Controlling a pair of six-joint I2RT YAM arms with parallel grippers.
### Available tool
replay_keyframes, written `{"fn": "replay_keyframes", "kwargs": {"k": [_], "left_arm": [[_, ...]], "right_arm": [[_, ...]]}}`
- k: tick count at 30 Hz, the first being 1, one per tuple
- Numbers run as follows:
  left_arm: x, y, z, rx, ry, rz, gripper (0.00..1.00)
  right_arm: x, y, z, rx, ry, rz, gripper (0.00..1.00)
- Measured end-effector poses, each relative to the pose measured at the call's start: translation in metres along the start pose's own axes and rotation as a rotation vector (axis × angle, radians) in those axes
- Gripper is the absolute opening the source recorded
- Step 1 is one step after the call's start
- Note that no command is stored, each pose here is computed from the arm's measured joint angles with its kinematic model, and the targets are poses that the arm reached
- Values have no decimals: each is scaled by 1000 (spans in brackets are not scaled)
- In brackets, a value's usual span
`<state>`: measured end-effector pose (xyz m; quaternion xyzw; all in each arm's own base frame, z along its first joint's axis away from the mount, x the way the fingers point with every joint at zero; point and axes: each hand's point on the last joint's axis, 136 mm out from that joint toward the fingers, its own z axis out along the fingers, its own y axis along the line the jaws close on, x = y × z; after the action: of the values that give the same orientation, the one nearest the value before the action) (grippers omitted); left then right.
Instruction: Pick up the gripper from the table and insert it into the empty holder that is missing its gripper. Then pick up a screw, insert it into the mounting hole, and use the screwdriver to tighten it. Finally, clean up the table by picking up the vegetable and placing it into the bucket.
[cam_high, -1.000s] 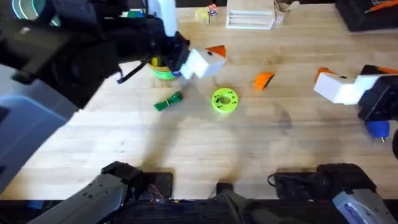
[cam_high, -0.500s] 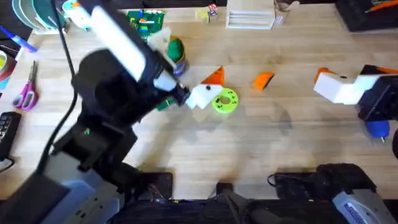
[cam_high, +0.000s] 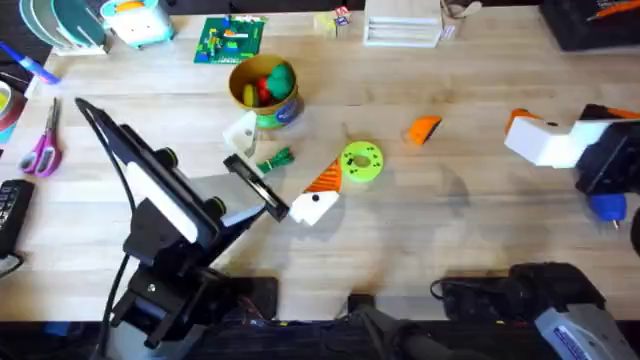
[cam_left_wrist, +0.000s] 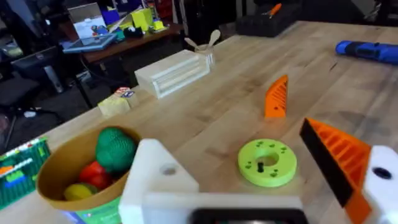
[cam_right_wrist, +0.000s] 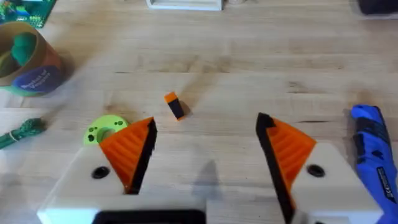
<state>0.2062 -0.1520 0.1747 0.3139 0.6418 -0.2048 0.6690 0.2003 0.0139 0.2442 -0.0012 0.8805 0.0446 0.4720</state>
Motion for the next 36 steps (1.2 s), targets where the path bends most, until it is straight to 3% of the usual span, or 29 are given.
{"fn": "replay_keyframes", "kwargs": {"k": [8, 17, 36], "left_arm": [[14, -7, -12, 7, 38, -38, 992], [12, -10, -12, 20, 30, -118, 993], [12, -10, -12, 20, 29, -140, 992]], "right_arm": [[0, 0, 0, 0, 0, 0, 992], [0, 0, 0, 0, 0, 0, 991], [0, 0, 0, 0, 0, 0, 991]]}}
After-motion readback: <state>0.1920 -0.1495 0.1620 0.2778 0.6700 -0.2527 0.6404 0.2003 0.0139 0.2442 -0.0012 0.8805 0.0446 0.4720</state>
